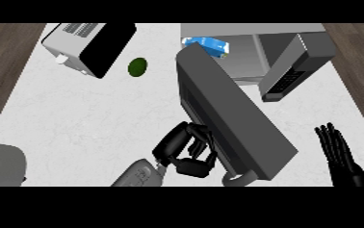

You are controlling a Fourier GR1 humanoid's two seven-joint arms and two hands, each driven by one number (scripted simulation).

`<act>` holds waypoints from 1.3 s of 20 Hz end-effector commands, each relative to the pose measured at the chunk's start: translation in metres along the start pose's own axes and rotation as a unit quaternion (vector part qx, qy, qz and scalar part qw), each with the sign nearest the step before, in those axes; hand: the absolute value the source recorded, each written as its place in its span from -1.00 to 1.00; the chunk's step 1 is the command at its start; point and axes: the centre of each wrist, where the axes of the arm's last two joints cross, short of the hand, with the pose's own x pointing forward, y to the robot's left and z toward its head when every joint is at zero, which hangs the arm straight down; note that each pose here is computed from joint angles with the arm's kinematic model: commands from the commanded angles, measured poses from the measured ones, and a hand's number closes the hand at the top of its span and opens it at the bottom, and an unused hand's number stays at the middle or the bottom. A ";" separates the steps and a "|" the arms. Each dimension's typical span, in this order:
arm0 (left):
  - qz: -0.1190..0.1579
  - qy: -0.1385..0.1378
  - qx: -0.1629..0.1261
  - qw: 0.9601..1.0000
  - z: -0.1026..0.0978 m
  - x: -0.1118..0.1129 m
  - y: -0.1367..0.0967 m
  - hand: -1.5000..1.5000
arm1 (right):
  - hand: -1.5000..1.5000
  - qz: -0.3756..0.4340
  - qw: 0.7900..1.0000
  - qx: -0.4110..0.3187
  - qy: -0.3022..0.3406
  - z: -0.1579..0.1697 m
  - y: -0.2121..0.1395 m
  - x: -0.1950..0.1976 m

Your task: Pick up the milk, place it into the microwave and close the microwave

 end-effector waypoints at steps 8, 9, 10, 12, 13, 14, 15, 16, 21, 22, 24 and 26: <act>0.014 0.019 0.039 0.999 -0.017 -0.013 -0.027 1.00 | -1.00 -0.045 0.995 0.067 -0.057 -0.031 -0.002 0.057; 0.005 0.023 0.030 0.999 -0.017 -0.019 -0.024 1.00 | -1.00 -0.047 0.994 0.075 -0.062 -0.026 -0.008 0.069; 0.005 0.023 0.025 0.999 -0.022 -0.019 -0.020 1.00 | -1.00 -0.058 0.994 0.071 -0.066 -0.029 0.007 0.060; 0.017 0.006 0.029 0.999 -0.032 -0.002 -0.026 1.00 | -1.00 -0.065 0.992 0.082 -0.070 -0.038 0.010 0.069; 0.030 0.000 0.036 0.999 -0.021 -0.007 -0.036 1.00 | -1.00 -0.074 0.991 0.081 -0.073 -0.043 0.011 0.070; 0.033 -0.010 0.050 0.998 -0.025 -0.006 -0.031 1.00 | -1.00 -0.075 0.991 0.081 -0.078 -0.039 0.010 0.076; 0.033 -0.020 0.058 0.998 -0.031 0.002 -0.031 1.00 | -1.00 -0.077 0.988 0.099 -0.084 -0.049 0.018 0.076; 0.032 -0.016 0.058 0.998 -0.040 0.005 -0.024 1.00 | -1.00 -0.074 0.988 0.105 -0.080 -0.049 0.015 0.081; 0.047 -0.036 0.113 0.992 -0.049 0.017 -0.023 1.00 | -1.00 -0.064 0.985 0.137 -0.080 -0.054 0.005 0.096; 0.050 -0.033 0.135 0.989 -0.052 0.022 -0.023 1.00 | -1.00 -0.051 0.986 0.131 -0.087 -0.060 -0.001 0.103; 0.054 -0.042 0.168 0.983 -0.056 0.023 -0.017 1.00 | -1.00 -0.052 0.984 0.149 -0.081 -0.061 0.002 0.103; 0.062 -0.034 0.197 0.978 -0.061 0.027 -0.012 1.00 | -1.00 -0.036 0.984 0.153 -0.083 -0.066 -0.009 0.110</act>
